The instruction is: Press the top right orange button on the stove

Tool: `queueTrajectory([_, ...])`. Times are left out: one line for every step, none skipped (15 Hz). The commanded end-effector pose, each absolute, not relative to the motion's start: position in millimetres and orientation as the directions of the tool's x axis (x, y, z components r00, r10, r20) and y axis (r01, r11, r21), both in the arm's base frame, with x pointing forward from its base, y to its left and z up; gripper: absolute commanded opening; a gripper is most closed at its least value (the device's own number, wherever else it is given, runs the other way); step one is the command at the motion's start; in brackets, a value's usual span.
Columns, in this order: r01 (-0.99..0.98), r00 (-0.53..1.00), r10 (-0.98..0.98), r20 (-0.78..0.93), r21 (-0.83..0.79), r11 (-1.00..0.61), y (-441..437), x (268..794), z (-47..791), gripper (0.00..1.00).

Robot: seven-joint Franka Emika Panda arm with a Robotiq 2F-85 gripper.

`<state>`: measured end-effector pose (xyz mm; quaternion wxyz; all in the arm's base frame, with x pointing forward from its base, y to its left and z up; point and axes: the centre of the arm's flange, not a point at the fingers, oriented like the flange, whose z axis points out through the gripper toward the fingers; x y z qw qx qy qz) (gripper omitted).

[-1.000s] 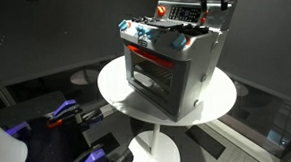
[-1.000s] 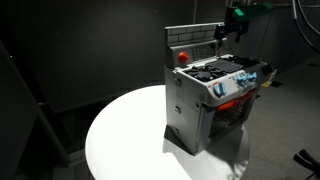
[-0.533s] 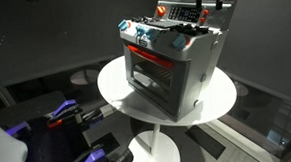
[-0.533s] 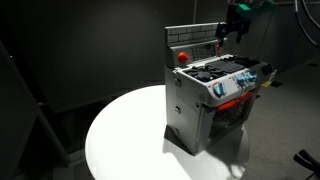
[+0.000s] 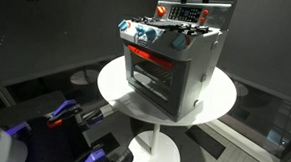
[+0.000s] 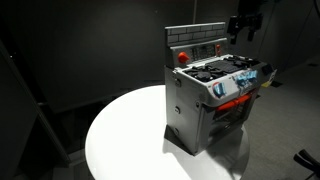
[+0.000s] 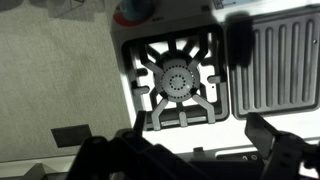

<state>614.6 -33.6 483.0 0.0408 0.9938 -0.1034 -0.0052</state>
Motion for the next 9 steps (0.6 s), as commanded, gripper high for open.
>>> queueTrajectory([-0.161,0.986,-0.164,-0.044,0.066,-0.985,-28.8,577.9,482.8,1.0])
queueTrajectory([-0.156,0.986,-0.16,-0.051,0.068,-0.985,-26.3,570.8,479.8,1.0])
queueTrajectory([-0.149,0.986,-0.153,-0.059,0.065,-0.987,-23.8,563.6,476.5,1.0])
queueTrajectory([-0.139,0.987,-0.144,-0.067,0.063,-0.988,-21.5,557.0,473.7,1.0])
queueTrajectory([-0.133,0.988,-0.137,-0.071,0.062,-0.989,-19.3,550.5,471.4,1.0])
queueTrajectory([-0.126,0.989,-0.13,-0.072,0.061,-0.99,-17.1,543.5,469.5,1.0])
queueTrajectory([-0.12,0.989,-0.124,-0.076,0.06,-0.991,-15.1,537.2,468.3,1.0])
queueTrajectory([-0.115,0.99,-0.12,-0.078,0.062,-0.991,-13.3,531.7,467.4,1.0])
queueTrajectory([-0.111,0.99,-0.116,-0.082,0.062,-0.992,-12.2,527.1,466.7,1.0])
